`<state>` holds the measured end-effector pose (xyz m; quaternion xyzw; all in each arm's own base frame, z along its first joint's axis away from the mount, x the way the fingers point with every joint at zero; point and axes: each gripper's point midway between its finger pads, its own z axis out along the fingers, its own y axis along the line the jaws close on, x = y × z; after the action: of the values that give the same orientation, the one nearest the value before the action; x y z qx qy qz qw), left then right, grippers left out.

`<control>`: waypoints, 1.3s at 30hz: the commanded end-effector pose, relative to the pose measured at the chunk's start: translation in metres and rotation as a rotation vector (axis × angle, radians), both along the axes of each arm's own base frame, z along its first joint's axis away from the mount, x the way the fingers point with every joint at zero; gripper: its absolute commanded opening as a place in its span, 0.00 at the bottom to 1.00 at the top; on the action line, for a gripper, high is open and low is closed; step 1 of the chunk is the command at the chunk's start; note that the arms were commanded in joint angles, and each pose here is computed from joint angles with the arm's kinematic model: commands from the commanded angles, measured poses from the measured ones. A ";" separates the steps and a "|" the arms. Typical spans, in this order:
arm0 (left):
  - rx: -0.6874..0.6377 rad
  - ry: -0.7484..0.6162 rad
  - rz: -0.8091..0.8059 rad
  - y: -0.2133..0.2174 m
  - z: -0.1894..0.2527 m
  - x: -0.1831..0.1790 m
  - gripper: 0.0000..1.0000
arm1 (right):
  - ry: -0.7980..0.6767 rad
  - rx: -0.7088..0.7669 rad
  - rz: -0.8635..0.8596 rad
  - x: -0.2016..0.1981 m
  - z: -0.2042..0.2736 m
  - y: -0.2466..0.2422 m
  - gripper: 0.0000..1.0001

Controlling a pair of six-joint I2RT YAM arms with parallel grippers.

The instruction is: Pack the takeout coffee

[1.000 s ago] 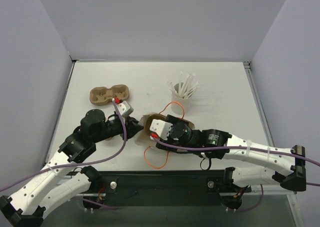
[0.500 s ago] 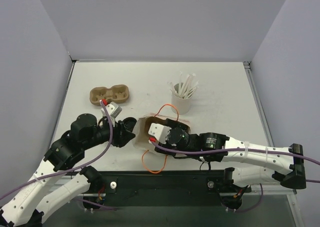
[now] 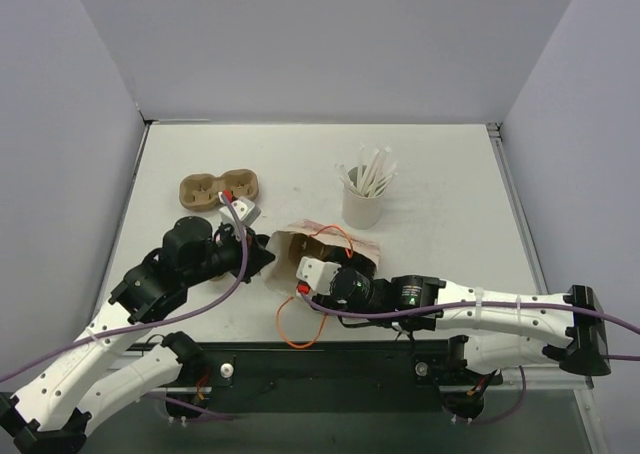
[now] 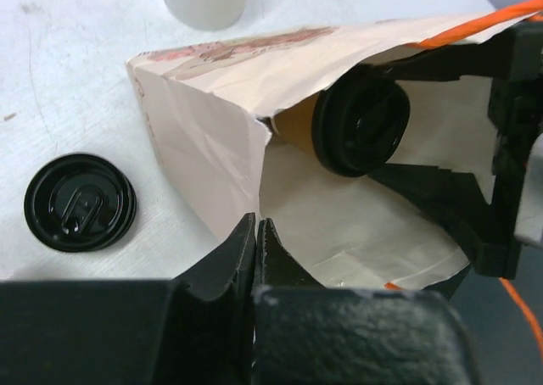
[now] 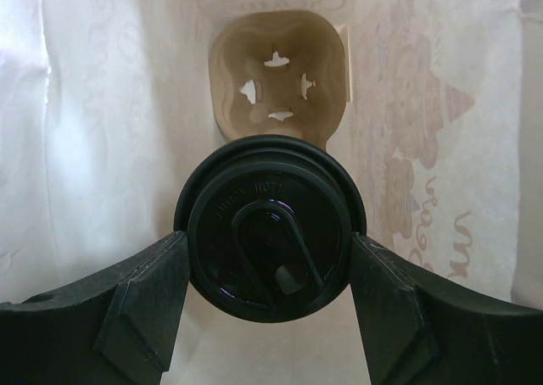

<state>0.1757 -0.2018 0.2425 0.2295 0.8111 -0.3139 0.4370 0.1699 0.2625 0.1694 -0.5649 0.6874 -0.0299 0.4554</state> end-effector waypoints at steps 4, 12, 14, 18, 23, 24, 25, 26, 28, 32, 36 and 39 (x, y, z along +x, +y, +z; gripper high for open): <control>-0.122 -0.249 -0.039 -0.015 0.046 0.017 0.00 | -0.099 0.070 0.014 0.022 0.035 -0.001 0.50; -0.145 -0.263 -0.036 -0.015 0.026 0.012 0.00 | -0.070 -0.035 0.128 0.018 0.030 -0.002 0.51; -0.138 -0.259 -0.036 -0.014 0.021 0.011 0.00 | -0.072 -0.054 0.129 0.018 0.029 -0.005 0.50; -0.129 -0.248 -0.029 -0.013 0.016 0.009 0.00 | -0.092 -0.140 0.130 0.021 0.029 -0.012 0.50; -0.132 -0.253 -0.039 -0.014 0.013 0.003 0.00 | -0.104 -0.226 0.138 0.023 0.024 -0.025 0.50; -0.130 -0.245 -0.038 -0.014 0.007 0.001 0.00 | -0.103 -0.227 0.138 0.023 0.025 -0.027 0.50; -0.141 -0.253 -0.034 -0.014 0.007 0.000 0.00 | -0.100 -0.230 0.143 0.022 0.025 -0.027 0.50; -0.142 -0.247 -0.041 -0.016 0.005 -0.003 0.00 | -0.093 -0.237 0.150 0.021 0.023 -0.029 0.50; -0.143 -0.246 -0.021 -0.015 0.004 -0.003 0.00 | -0.083 -0.281 0.151 0.020 0.013 -0.036 0.50; -0.151 -0.256 -0.036 -0.021 0.009 -0.008 0.00 | -0.075 -0.308 0.115 0.023 0.004 -0.045 0.50; -0.126 -0.217 -0.056 -0.029 0.001 -0.012 0.00 | -0.056 -0.330 0.126 0.022 -0.006 -0.046 0.49; -0.137 -0.233 -0.068 -0.029 0.003 -0.016 0.00 | -0.037 -0.327 0.128 0.019 -0.010 -0.046 0.49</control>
<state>0.1571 -0.2272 0.2215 0.2739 0.7458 -0.3407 0.5028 0.1872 0.2301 0.1673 -0.6702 0.6223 -0.0975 0.3925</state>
